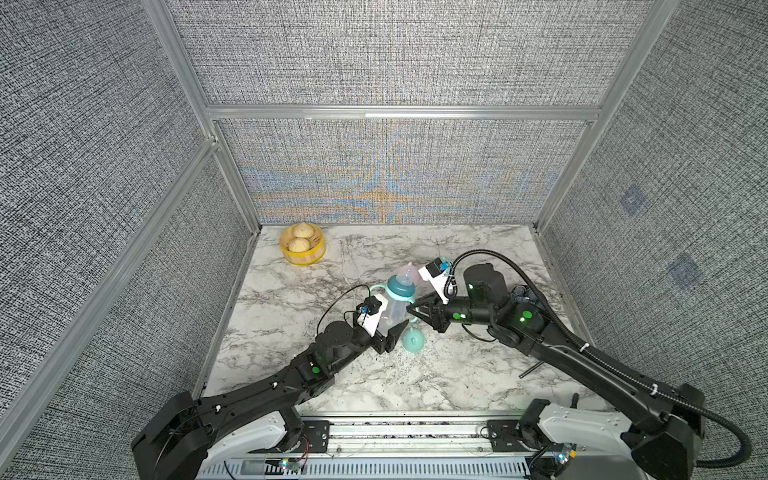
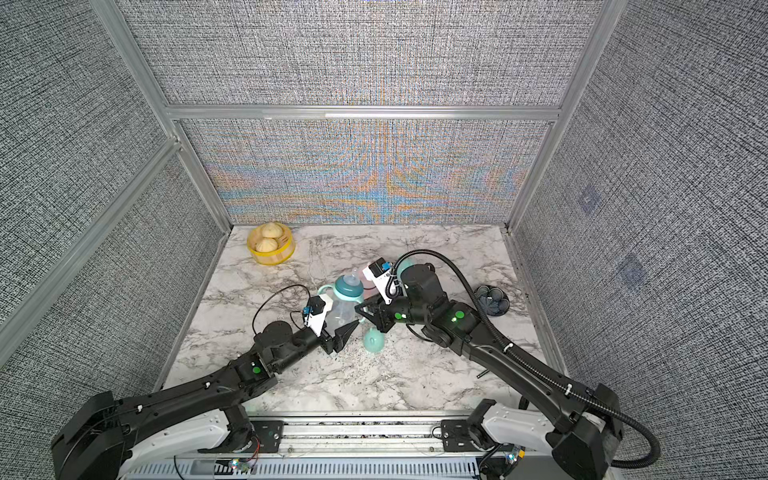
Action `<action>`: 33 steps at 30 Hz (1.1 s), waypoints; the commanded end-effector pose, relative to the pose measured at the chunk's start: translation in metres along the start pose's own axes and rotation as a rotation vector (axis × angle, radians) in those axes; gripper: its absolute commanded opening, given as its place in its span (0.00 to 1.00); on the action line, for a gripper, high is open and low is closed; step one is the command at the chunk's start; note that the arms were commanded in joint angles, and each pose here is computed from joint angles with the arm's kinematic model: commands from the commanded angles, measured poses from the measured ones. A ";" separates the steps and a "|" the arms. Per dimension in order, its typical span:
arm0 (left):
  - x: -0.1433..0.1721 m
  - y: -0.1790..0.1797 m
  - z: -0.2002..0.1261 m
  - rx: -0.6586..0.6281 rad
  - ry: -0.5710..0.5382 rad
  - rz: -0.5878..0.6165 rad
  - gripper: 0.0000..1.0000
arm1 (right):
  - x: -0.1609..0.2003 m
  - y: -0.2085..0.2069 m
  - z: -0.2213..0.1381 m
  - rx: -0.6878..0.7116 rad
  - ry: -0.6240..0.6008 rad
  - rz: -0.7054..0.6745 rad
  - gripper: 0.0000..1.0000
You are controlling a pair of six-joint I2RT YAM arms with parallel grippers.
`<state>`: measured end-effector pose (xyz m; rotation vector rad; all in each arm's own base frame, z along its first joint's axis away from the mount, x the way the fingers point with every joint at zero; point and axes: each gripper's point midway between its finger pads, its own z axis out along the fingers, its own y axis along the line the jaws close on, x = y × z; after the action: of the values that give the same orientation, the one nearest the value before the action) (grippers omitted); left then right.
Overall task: Assemble the baby bottles
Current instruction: Screw the nipple onto the baby bottle.
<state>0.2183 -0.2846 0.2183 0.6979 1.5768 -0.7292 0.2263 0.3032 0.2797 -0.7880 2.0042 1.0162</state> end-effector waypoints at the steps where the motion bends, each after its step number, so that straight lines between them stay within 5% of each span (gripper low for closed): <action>1: 0.004 -0.022 -0.001 0.121 0.011 0.068 0.42 | -0.027 0.003 -0.002 0.003 -0.087 -0.026 0.00; 10: 0.012 -0.016 0.001 0.092 0.042 0.056 1.00 | -0.035 -0.009 0.000 0.083 -0.080 -0.038 0.00; 20: 0.021 0.003 -0.007 -0.024 0.120 0.020 1.00 | -0.044 -0.027 0.000 0.210 -0.108 -0.066 0.00; 33: 0.041 0.074 -0.027 -0.384 0.243 -0.035 1.00 | -0.030 -0.043 0.014 0.401 -0.136 -0.152 0.00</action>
<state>0.2437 -0.2334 0.1816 0.5777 1.8401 -0.4501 0.2681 0.3008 0.2662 -0.6771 1.9838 0.5794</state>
